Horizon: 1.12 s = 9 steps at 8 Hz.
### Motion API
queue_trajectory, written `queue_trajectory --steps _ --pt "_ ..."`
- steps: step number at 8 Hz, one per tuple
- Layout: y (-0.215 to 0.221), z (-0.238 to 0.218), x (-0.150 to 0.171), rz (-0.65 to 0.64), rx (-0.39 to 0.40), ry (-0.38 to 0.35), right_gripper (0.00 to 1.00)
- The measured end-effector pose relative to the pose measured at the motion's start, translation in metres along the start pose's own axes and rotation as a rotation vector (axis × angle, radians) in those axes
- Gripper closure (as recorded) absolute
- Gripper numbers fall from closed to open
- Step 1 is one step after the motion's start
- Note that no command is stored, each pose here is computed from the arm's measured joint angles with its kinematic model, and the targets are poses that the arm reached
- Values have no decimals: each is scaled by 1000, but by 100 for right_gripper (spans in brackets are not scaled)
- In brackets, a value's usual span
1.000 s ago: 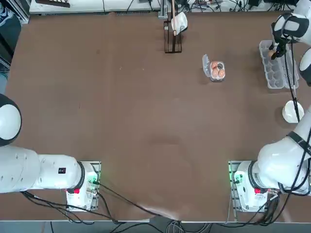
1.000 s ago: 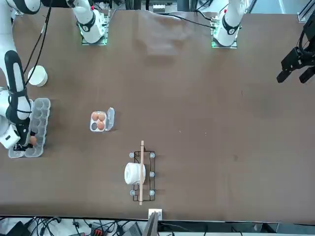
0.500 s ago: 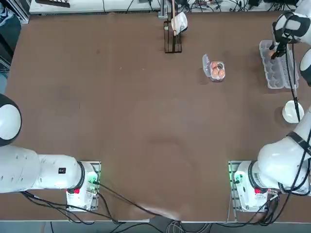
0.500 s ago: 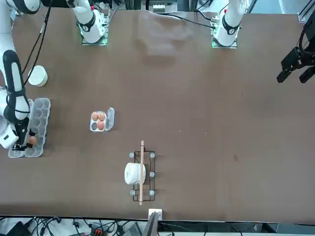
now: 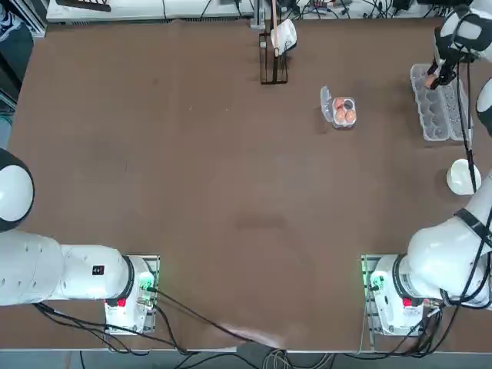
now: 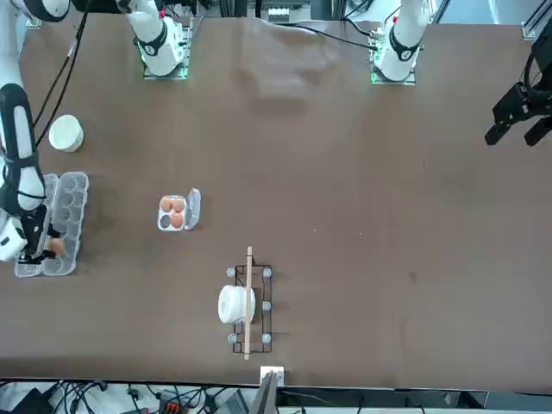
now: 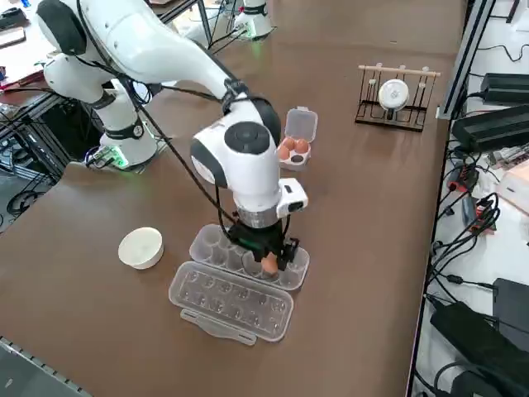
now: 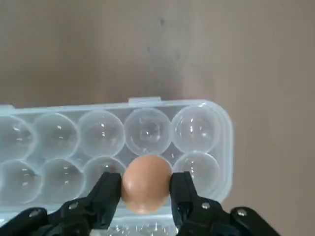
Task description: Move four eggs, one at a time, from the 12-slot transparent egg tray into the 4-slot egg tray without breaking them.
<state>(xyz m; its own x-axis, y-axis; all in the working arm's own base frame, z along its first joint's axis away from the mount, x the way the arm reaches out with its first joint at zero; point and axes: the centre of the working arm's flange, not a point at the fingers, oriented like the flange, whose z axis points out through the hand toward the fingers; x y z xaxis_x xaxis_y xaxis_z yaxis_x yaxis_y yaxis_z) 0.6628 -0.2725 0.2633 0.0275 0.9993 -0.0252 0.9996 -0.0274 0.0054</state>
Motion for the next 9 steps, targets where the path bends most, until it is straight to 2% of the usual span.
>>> queue_trajectory --steps 3,6,9 --pt "-1 -64 38 87 43 26 41" --pt "-9 -76 106 279 91 24 43" --pt "-25 -80 188 486 128 2 43"
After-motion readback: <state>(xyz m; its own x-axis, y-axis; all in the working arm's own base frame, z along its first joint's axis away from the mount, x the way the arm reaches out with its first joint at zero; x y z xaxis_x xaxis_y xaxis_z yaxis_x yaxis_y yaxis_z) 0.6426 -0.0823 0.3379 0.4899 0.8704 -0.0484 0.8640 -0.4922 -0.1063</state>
